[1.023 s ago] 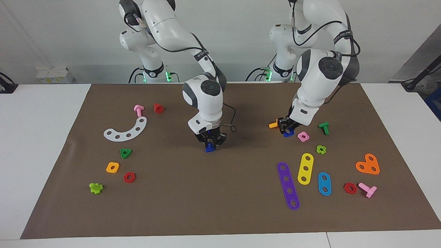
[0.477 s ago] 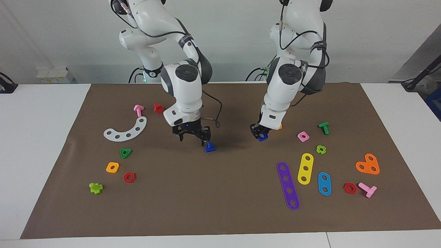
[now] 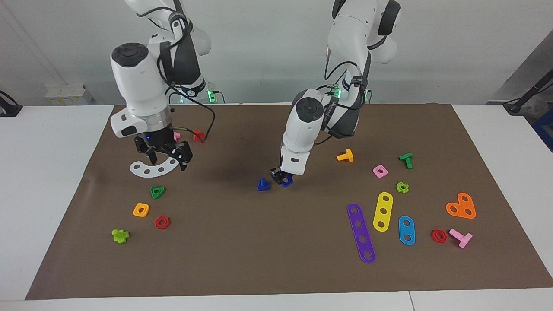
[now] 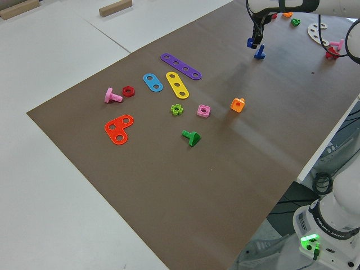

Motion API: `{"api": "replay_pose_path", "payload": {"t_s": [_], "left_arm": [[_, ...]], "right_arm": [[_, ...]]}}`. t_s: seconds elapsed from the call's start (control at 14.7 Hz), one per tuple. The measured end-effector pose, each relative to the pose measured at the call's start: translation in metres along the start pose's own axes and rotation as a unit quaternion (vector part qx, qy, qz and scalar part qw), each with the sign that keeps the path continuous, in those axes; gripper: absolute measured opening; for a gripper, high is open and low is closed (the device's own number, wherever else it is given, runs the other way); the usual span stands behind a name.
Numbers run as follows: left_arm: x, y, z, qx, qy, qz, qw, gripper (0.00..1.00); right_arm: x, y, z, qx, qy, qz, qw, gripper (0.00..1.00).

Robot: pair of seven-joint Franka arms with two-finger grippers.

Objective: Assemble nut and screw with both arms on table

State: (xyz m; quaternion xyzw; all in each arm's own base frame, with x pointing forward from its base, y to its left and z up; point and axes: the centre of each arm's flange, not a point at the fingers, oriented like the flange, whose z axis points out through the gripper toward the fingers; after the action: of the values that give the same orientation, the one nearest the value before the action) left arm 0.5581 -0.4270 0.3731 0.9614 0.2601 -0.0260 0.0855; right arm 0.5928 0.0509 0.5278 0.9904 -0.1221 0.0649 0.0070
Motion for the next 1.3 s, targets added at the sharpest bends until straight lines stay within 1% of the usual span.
{"api": "replay_pose_path", "payload": {"t_s": [0.14,0.34,0.55,0.75,0.95,1.16,1.3], "left_arm": [[-0.020,0.010,0.002,-0.006,-0.004,0.005,1.000,0.47],[-0.051,0.024,0.004,-0.019,-0.008,0.016,1.000,0.47],[-0.059,0.028,0.005,-0.026,-0.006,0.020,0.999,0.47],[-0.055,0.027,0.011,-0.030,-0.001,0.017,0.999,0.47],[-0.051,0.025,0.025,-0.033,0.003,0.014,0.999,0.47],[-0.049,0.022,0.045,-0.020,0.003,0.014,1.000,0.47],[-0.048,0.020,0.054,-0.010,0.009,0.020,1.000,0.47]], "right_arm": [[-0.006,0.017,-0.026,0.002,-0.007,-0.005,1.000,1.00],[-0.014,0.025,-0.074,0.003,-0.010,-0.019,1.000,1.00],[-0.011,0.034,-0.099,0.003,-0.008,-0.037,0.999,1.00],[-0.011,0.036,-0.103,0.001,-0.017,-0.058,0.998,1.00],[-0.011,0.033,-0.097,-0.001,-0.028,-0.064,0.998,1.00],[-0.013,0.032,-0.089,-0.002,-0.036,-0.080,0.996,1.00],[-0.014,0.032,-0.085,-0.003,-0.041,-0.086,0.995,1.00]]}}
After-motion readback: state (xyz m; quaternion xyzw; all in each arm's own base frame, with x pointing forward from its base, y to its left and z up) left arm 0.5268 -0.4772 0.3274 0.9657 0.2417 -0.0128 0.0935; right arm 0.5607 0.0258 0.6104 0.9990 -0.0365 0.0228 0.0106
